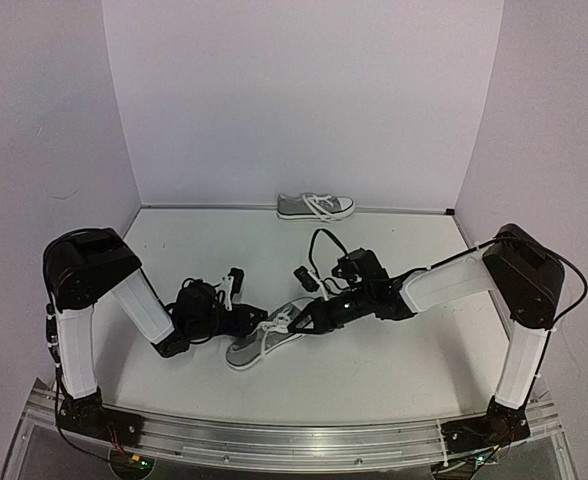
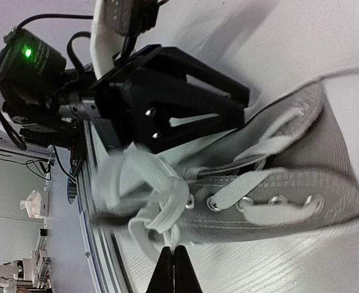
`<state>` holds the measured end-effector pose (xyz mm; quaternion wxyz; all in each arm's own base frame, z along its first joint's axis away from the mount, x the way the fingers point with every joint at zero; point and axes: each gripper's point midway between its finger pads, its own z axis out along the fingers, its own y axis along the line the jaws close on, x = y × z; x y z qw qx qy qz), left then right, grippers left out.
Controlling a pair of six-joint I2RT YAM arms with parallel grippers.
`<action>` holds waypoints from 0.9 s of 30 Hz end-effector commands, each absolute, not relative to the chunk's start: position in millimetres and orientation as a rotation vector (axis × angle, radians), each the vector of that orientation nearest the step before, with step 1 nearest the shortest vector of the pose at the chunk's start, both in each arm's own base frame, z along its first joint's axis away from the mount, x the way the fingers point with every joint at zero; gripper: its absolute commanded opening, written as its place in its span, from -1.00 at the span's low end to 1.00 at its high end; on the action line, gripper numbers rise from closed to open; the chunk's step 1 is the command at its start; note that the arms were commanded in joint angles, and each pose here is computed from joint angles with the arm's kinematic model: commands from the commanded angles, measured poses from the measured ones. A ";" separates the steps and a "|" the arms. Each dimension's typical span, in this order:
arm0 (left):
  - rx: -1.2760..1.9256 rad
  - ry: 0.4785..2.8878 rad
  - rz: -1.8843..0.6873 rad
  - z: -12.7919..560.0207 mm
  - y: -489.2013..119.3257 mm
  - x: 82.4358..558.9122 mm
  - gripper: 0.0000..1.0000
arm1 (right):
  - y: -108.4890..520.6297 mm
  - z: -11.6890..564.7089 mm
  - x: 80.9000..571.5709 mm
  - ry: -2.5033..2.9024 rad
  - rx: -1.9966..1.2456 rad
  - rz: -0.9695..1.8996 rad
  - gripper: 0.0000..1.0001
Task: Tie the shoes
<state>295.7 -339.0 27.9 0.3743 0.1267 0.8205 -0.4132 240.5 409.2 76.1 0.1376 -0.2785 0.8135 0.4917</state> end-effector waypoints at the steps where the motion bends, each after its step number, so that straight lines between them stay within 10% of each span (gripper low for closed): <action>1: 0.367 1.952 -1.201 59.2 -357.4 306.0 -0.55 | 412.0 95.5 246.3 2.297 -0.803 1.400 -1.00; 27: 0.393 2.051 -1.119 84.3 -328.4 254.3 -0.32 | 414.8 82.9 254.7 2.333 -0.783 1.351 -1.00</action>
